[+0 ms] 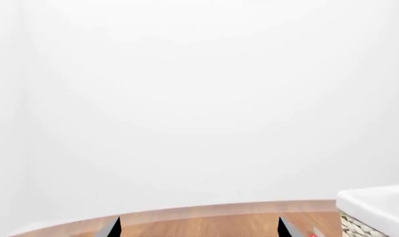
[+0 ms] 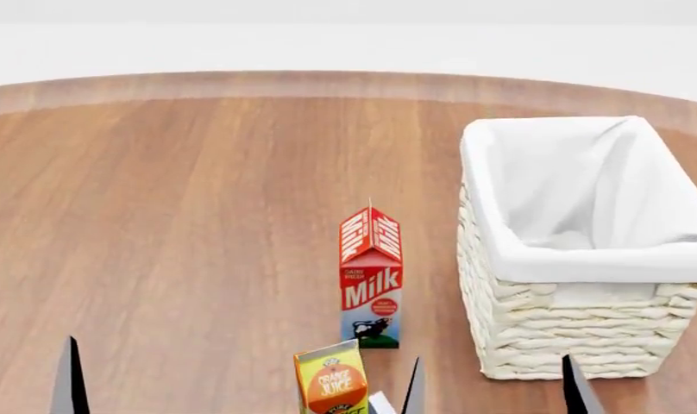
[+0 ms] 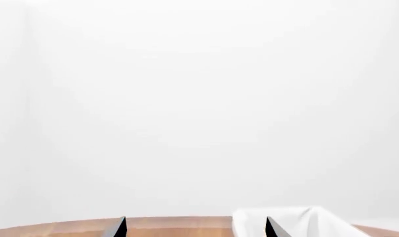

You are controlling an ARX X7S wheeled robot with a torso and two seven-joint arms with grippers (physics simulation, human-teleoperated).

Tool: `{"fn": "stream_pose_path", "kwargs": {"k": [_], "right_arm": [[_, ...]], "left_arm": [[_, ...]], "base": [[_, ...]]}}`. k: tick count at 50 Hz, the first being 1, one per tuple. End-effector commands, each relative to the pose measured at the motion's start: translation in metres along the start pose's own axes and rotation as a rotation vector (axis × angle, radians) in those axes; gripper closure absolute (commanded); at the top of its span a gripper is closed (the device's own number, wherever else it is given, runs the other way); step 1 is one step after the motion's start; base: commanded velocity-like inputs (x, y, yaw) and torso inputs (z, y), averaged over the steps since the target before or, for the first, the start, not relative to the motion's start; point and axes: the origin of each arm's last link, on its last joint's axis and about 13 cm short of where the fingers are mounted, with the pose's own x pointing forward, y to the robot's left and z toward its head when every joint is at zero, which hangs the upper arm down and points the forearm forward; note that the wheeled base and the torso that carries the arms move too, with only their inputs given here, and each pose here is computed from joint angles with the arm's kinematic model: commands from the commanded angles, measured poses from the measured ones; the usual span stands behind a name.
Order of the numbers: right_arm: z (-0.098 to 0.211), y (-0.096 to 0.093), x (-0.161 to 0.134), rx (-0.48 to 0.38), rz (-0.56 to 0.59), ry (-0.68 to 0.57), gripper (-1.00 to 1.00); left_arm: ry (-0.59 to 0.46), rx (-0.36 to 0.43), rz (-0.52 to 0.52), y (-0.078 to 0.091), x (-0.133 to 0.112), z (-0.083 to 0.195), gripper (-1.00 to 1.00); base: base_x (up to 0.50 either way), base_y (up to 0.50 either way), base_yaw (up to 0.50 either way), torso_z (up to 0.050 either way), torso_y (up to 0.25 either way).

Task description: Pick up the tomato sauce, and put it in the basket.

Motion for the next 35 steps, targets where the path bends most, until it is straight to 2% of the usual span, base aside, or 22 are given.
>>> {"fn": "stream_pose_path", "kwargs": {"k": [1, 7, 9, 11, 16, 25, 31, 35], "right_arm": [[0.001, -0.012, -0.021, -0.051, 0.019, 0.039, -1.0], [0.0, -0.023, -0.049, -0.067, 0.042, 0.144, -1.0], [-0.004, -0.027, -0.057, -0.109, 0.026, 0.169, -1.0], [-0.008, -0.031, -0.066, -0.116, 0.021, 0.204, -1.0], [-0.015, -0.034, -0.08, -0.099, -0.001, 0.26, -1.0], [-0.009, -0.037, -0.099, -0.133, 0.001, 0.335, -1.0], [-0.02, -0.035, -0.116, -0.071, -0.027, 0.428, -1.0], [-0.028, -0.033, -0.122, -0.07, -0.037, 0.445, -1.0]], "left_arm": [[0.014, 0.014, 0.003, -0.001, 0.001, -0.005, -1.0], [0.028, 0.018, 0.006, -0.001, 0.003, -0.009, -1.0], [0.029, 0.021, 0.006, -0.001, 0.003, -0.01, -1.0], [0.034, 0.022, 0.013, 0.0, 0.003, -0.012, -1.0], [0.038, 0.027, 0.011, -0.001, 0.003, -0.013, -1.0], [0.044, 0.03, 0.009, -0.001, 0.003, -0.014, -1.0], [0.05, 0.029, 0.012, -0.001, 0.004, -0.017, -1.0], [0.05, 0.033, 0.007, -0.002, 0.004, -0.017, -1.0]], "base": [[0.0, 0.0, 0.0, 0.0, 0.0], [0.0, 0.0, 0.0, 0.0, 0.0], [0.0, 0.0, 0.0, 0.0, 0.0], [0.0, 0.0, 0.0, 0.0, 0.0], [0.0, 0.0, 0.0, 0.0, 0.0], [0.0, 0.0, 0.0, 0.0, 0.0], [0.0, 0.0, 0.0, 0.0, 0.0], [0.0, 0.0, 0.0, 0.0, 0.0]]}}
